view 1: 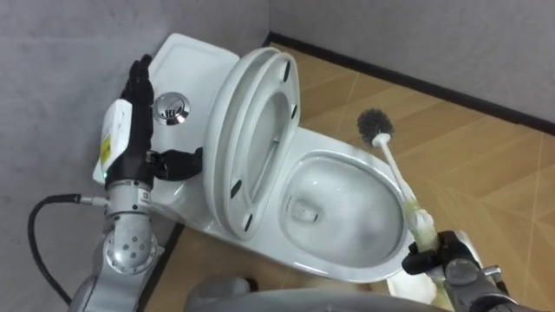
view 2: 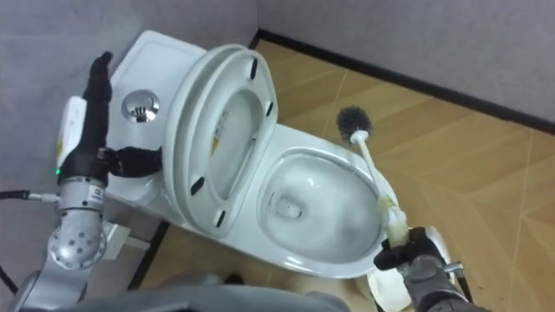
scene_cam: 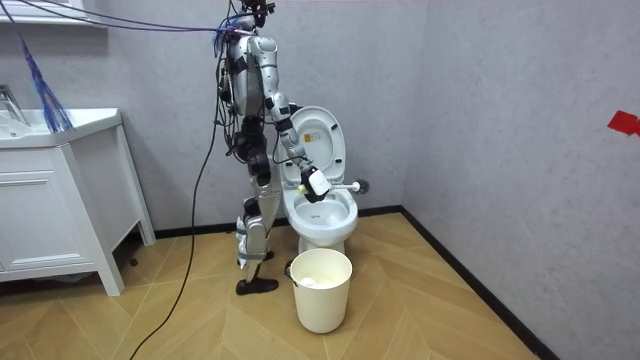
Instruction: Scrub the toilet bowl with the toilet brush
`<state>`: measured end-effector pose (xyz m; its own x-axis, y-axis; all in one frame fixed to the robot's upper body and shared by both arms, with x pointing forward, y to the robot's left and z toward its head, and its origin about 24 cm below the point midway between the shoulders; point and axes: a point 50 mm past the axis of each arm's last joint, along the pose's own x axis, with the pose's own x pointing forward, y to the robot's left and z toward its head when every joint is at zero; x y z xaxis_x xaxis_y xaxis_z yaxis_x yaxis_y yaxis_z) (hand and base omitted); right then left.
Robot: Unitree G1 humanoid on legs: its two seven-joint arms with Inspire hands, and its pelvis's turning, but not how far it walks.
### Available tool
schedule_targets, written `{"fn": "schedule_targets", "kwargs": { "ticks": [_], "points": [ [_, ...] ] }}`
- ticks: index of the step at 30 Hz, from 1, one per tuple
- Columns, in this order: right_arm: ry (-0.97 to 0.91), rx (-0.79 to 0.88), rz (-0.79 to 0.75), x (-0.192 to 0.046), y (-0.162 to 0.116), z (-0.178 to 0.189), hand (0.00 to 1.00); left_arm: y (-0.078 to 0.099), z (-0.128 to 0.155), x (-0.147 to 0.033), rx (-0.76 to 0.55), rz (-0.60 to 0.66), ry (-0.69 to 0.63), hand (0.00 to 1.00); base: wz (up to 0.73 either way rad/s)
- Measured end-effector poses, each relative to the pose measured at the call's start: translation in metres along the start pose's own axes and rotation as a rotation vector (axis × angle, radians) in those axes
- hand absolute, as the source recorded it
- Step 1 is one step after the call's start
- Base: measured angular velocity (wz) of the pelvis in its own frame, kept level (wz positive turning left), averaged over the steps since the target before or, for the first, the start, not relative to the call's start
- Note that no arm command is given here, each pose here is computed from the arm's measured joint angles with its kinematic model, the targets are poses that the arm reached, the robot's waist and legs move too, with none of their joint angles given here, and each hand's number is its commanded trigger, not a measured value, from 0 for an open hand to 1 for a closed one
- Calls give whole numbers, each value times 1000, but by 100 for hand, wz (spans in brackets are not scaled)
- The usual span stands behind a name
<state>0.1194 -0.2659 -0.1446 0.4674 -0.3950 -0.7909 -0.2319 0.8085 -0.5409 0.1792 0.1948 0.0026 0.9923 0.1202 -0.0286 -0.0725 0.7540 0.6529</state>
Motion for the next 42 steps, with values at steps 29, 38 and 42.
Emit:
{"fn": "schedule_targets", "kwargs": {
  "ticks": [29,38,42],
  "points": [
    [-64,-368,2,-8,11,-17,100,-30,-37,-24,132,-191,120,0,-1],
    [-118,-537,9,-10,13,-18,100,-30,-41,-31,162,-206,124,0,-1],
    [-120,-658,24,-13,12,-26,100,-31,-43,-31,166,-208,128,0,0]
  ]
}}
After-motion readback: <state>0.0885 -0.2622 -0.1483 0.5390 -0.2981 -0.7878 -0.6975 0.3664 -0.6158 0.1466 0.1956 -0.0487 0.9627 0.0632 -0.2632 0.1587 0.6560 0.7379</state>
